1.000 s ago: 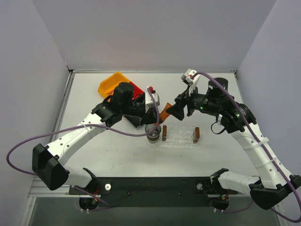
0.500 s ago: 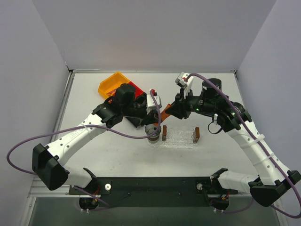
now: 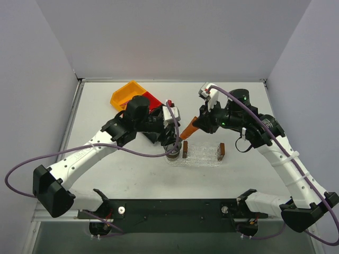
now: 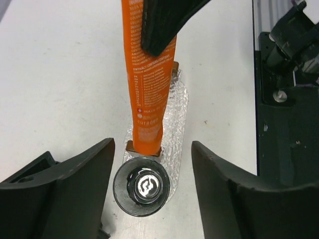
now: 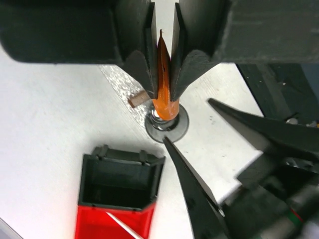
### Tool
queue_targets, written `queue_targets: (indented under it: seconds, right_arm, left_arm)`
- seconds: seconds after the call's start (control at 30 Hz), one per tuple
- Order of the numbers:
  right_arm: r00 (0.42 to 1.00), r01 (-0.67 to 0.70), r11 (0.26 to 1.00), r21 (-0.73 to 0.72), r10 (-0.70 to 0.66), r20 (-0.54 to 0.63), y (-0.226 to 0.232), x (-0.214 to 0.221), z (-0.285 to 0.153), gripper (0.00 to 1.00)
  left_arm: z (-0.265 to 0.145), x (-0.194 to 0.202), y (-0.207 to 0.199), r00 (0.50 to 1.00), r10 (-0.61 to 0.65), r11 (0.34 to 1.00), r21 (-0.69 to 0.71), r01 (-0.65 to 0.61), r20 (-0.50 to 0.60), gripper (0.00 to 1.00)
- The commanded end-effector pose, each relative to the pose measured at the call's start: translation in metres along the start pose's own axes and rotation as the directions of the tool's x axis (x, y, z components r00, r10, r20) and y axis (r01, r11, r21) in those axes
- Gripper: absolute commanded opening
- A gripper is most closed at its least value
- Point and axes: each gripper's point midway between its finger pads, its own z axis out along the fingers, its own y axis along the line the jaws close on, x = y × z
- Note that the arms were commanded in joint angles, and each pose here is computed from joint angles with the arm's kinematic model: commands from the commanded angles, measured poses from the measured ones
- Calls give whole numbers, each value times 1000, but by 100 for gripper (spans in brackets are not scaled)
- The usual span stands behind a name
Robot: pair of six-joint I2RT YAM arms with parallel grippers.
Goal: Prepare toiletry sets of a toothbrush and toothpaste on the tray
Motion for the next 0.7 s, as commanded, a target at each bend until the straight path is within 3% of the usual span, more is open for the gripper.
queue_targets:
  seconds: [0.0,0.4,0.67]
  right_arm:
    - [999,45,989,140,-41,-33,-23,2,-16,0]
    - [979,116,931,346,-48,-198,-62,52,-38,0]
    - [959,123,913,389,-7,-285,-75,94,-43,0]
  left_arm:
    - [-19,-36,8,990,90,992,-102,-79,105,85]
    - [-64,-8,29,994,91,953,-293,-71,56,87]
    - [-95,16,41,999,48,927,-375,-36,22,87]
